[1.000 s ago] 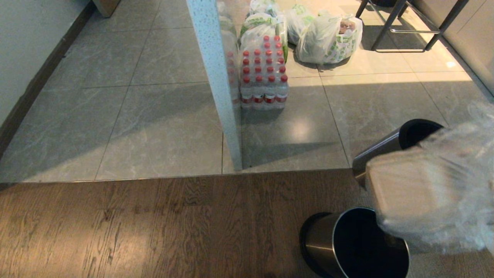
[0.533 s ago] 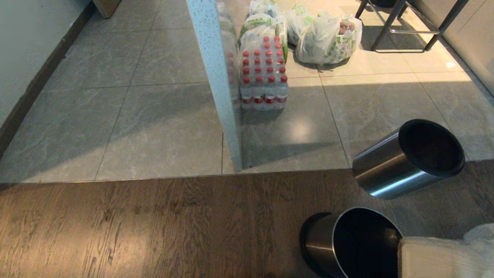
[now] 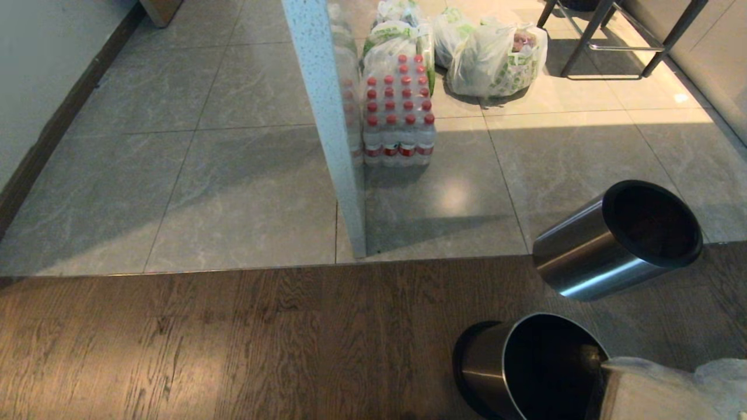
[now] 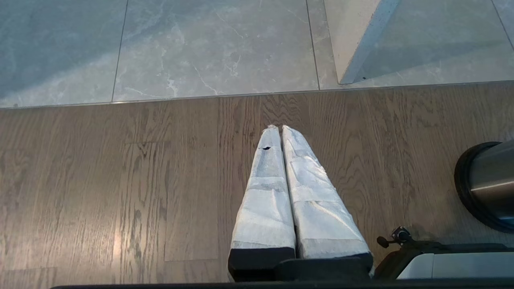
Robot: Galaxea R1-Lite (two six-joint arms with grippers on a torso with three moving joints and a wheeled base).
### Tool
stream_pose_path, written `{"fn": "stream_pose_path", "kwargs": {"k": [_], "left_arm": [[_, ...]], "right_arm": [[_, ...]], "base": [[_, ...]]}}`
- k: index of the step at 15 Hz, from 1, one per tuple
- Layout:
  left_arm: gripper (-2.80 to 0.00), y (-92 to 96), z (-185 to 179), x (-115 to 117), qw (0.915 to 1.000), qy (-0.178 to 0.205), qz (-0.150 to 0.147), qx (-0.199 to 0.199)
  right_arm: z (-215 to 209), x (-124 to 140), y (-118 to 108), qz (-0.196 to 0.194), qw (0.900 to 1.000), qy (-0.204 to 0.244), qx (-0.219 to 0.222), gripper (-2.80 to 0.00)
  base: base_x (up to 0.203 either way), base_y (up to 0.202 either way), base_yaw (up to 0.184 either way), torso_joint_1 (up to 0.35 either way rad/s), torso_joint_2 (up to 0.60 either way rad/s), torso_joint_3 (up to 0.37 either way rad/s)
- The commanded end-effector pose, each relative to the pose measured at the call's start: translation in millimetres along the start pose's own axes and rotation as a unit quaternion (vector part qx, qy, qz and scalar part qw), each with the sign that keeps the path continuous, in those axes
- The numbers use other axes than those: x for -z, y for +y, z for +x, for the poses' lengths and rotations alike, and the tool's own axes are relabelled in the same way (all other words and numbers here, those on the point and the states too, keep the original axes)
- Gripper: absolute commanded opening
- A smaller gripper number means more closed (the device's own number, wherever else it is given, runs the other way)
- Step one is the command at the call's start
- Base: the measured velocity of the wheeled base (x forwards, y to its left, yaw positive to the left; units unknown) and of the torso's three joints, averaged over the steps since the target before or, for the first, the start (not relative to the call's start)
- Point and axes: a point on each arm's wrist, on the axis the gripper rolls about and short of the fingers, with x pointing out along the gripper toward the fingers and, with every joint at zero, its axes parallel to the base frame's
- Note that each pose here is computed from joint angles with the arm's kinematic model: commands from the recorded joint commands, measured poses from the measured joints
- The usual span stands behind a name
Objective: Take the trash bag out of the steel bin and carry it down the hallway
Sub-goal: Put the trash bag at the door
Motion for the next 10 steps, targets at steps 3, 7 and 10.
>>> {"fn": "stream_pose_path", "kwargs": {"k": [3,7,10], "left_arm": [[-2.80,0.0,0.1,0.4,1.0000,0.000,0.000,0.000],[-2.80,0.0,0.1,0.4,1.0000,0.001,0.000,0.000],[-2.80,0.0,0.1,0.4,1.0000,0.001,0.000,0.000]], "right_arm": [[-4.6,8.2,1.3,0.004,1.000,-0.003,0.014,-2.80],[-13.5,13.4,2.6,0.015,0.998,-0.040,0.035,-2.80],[-22.0,19.9,4.1,0.025,0.995,-0.082,0.043,-2.80]], "base": [[0.000,0.000,0.000,0.000,0.00,0.000],[0.000,0.000,0.000,0.000,0.00,0.000],[0.000,0.000,0.000,0.000,0.00,0.000]]}}
